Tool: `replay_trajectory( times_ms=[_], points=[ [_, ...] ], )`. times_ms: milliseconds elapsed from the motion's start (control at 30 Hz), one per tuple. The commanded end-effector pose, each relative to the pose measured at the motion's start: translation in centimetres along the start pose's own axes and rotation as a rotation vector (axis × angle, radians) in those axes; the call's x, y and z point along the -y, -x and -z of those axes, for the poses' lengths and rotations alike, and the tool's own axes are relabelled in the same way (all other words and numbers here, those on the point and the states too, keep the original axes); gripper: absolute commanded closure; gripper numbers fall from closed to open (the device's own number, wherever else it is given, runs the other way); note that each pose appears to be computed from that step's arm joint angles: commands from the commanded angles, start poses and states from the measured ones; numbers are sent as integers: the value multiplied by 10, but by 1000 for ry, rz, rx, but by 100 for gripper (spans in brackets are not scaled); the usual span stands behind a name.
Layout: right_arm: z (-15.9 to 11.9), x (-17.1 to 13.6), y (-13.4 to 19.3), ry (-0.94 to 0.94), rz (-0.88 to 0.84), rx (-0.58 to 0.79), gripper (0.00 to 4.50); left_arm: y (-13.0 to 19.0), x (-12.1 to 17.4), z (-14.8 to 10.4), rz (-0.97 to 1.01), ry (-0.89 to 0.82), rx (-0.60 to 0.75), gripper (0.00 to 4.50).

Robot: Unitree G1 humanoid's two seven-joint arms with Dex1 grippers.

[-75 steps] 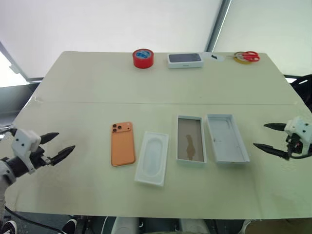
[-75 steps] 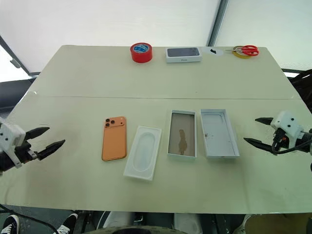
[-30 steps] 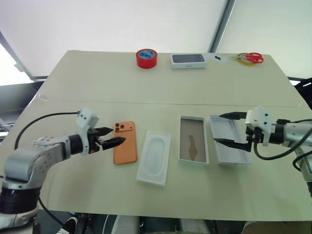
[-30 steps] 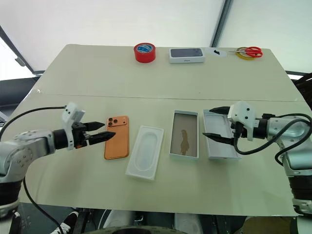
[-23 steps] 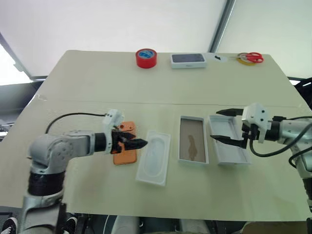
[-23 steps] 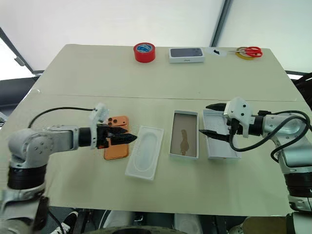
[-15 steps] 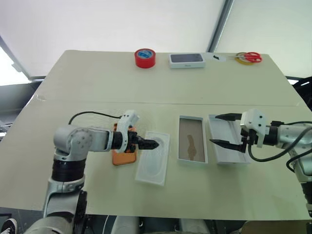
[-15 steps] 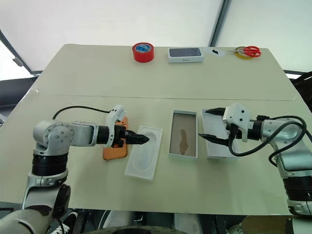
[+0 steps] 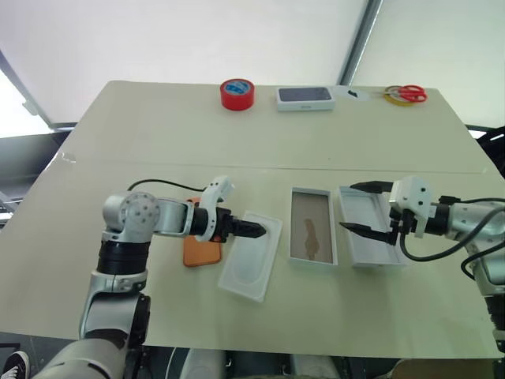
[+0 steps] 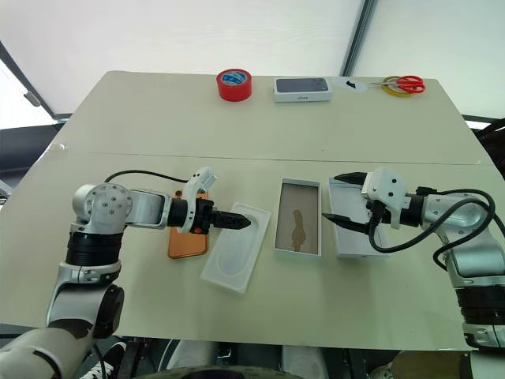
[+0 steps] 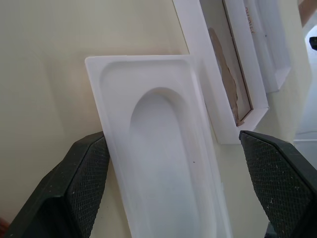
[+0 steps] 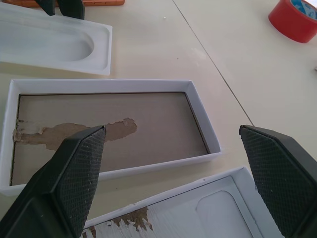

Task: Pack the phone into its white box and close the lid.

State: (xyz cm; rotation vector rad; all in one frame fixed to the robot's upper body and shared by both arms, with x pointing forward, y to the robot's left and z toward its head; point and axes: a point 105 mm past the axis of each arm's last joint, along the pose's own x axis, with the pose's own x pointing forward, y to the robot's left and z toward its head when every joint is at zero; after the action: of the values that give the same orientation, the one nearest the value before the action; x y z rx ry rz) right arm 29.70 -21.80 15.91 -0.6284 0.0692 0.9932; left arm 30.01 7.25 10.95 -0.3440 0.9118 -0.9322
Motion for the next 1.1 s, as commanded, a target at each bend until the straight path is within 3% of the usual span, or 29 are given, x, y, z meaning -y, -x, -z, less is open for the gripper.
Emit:
replay_trajectory(
  times_ms=[33,200,267,467,600,667,1000,1100],
  points=[
    [-6,6,6,40,35,8,0,-2,-11,15,-19,67,-17,107],
    [-6,5,7,43,36,6,0,-2,-17,20,-31,105,-4,367],
    [-6,6,6,45,36,7,0,0,-17,20,-26,111,5,441],
    [-7,1,1,37,15,25,0,6,-21,12,-15,150,62,441],
    [-13,-17,-8,3,-55,57,0,16,-27,-9,-38,196,191,441],
    [-14,-36,-15,11,-131,49,0,27,-24,-33,-8,219,348,441],
    [-2,-91,-45,85,-345,-17,0,20,-10,-46,-57,194,481,441],
    [5,-89,-51,41,-327,-28,86,23,-13,-49,-91,189,510,450]
  ],
)
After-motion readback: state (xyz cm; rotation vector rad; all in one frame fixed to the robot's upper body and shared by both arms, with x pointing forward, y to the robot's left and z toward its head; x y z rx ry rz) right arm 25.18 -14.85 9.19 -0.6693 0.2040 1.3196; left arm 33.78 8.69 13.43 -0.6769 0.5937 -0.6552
